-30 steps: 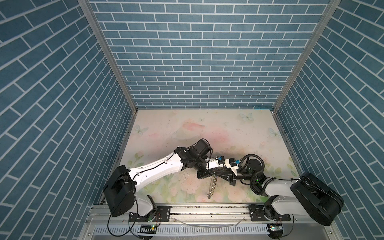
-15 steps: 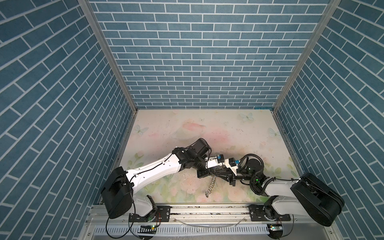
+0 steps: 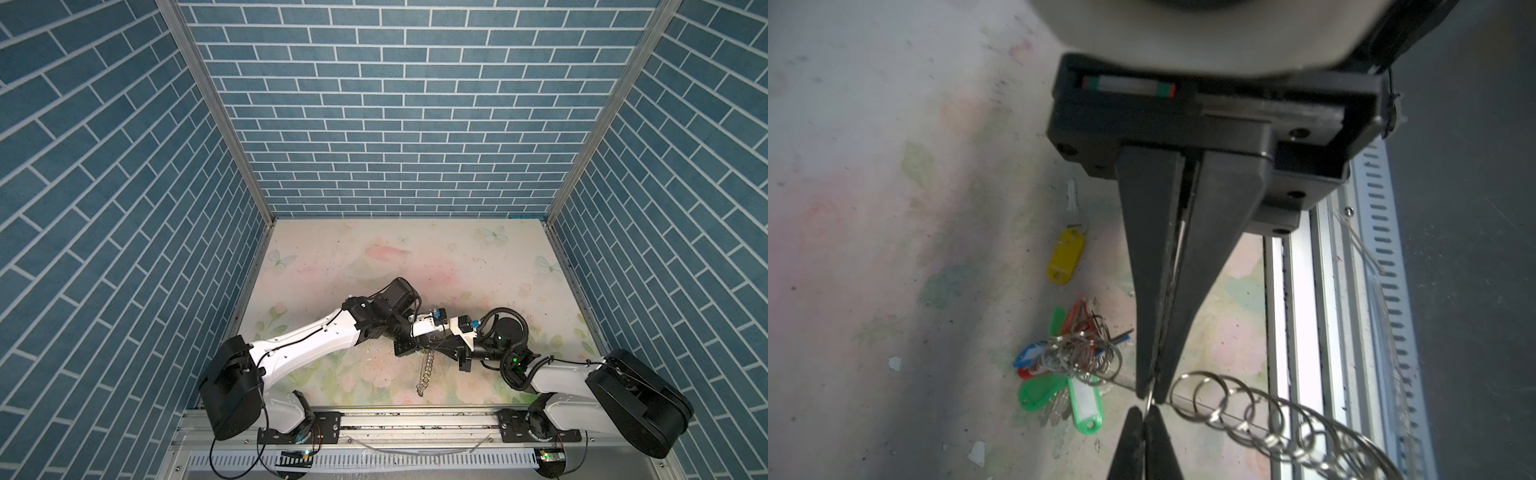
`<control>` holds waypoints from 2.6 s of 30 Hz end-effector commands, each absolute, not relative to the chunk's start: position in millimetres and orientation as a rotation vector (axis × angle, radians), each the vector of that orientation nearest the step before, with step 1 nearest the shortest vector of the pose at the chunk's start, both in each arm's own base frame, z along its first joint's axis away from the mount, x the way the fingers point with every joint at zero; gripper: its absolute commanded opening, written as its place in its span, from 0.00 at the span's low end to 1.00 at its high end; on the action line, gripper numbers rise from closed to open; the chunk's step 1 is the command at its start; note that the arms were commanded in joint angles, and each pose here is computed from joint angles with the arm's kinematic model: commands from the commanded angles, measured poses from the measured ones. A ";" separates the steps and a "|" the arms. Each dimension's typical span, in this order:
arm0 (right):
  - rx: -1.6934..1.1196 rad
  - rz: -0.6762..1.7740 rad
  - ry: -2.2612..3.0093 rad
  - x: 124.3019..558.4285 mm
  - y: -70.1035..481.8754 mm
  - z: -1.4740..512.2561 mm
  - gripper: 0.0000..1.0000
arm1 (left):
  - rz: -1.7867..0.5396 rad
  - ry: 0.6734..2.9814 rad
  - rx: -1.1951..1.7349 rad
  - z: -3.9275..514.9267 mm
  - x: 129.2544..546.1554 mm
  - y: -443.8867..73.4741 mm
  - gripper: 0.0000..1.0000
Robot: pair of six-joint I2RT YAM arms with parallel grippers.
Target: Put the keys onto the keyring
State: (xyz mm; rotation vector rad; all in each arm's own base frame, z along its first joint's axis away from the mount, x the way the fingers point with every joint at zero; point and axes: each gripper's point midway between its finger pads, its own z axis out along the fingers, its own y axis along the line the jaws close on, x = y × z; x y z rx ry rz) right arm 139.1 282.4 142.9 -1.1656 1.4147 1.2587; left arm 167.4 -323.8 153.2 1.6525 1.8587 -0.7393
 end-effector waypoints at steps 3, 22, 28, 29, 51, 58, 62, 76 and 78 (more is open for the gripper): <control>-1.099 1.263 1.317 143.2 279.6 162.2 0.00 | -0.824 1.642 1.355 197.0 188.4 -311.7 0.27; -1.106 1.273 1.236 144.9 285.3 179.7 0.00 | -1.061 1.498 1.241 172.1 180.0 -304.0 0.28; -1.114 1.276 1.220 144.6 288.7 183.0 0.00 | -1.122 1.486 1.244 170.4 177.4 -309.3 0.26; -1.114 1.275 1.219 145.3 289.1 183.3 0.00 | -1.136 1.481 1.241 170.7 177.0 -310.3 0.25; -1.119 1.269 1.218 145.5 293.0 182.0 0.00 | -1.265 1.464 1.300 155.7 164.2 -319.3 0.15; -1.119 1.266 1.216 146.3 294.5 182.5 0.00 | -1.270 1.480 1.321 154.6 162.5 -323.1 0.04; -1.113 1.245 1.227 147.2 292.1 178.7 0.05 | -1.224 1.520 1.318 154.4 168.0 -322.1 0.00; -1.175 1.088 1.404 154.7 275.3 165.3 0.18 | -0.835 1.813 1.630 146.1 171.6 -314.2 0.00; -1.171 1.115 1.409 153.8 276.2 166.8 0.16 | -0.802 1.821 1.680 146.0 170.6 -315.6 0.00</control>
